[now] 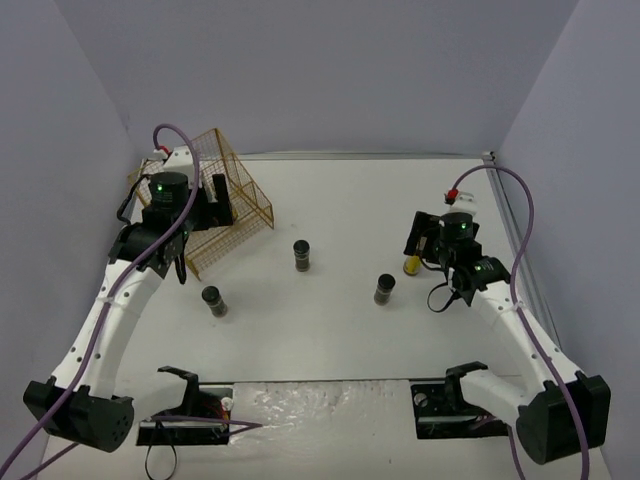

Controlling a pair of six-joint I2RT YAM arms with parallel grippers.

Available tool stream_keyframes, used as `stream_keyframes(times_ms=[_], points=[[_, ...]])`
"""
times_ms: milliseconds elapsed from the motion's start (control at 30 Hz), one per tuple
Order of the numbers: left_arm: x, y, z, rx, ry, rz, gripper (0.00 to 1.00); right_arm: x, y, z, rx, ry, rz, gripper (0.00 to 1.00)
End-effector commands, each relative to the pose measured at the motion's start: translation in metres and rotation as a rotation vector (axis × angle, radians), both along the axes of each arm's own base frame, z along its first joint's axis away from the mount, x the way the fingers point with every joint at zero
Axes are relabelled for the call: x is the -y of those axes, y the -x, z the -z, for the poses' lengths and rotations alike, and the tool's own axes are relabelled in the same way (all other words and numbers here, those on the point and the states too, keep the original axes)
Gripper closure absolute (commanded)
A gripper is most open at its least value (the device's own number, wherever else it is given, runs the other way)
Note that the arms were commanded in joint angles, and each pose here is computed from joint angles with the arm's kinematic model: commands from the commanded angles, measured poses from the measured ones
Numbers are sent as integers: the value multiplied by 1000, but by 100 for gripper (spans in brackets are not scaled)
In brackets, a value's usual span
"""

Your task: Organize the condiment bottles

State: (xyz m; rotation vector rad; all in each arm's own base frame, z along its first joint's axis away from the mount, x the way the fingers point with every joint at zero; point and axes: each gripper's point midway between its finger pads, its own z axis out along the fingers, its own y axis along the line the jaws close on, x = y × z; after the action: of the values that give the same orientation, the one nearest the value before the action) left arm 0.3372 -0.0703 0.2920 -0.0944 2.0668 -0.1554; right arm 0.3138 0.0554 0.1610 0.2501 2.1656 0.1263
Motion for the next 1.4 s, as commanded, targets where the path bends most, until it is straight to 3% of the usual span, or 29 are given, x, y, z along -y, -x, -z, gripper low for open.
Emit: stream_keyframes(times_ms=[0,467,633,867,1000,1367], points=[[-2,33,5,34,-23,81,3,8,-33,-17,138,49,57,15],[-9,43,54,-7,-50,65,3,-4,-49,27,88,66,20,38],[-11,45,55,-6,-54,61,3,0,-48,29,89,93,29,54],[-15,46,57,-11,-60,39,3,-6,-51,25,97,124,8,88],[-15,46,57,-11,-62,36,3,-41,-54,6,145,143,-102,100],[-20,46,60,-17,-76,16,3,-193,-30,-48,278,153,-514,100]])
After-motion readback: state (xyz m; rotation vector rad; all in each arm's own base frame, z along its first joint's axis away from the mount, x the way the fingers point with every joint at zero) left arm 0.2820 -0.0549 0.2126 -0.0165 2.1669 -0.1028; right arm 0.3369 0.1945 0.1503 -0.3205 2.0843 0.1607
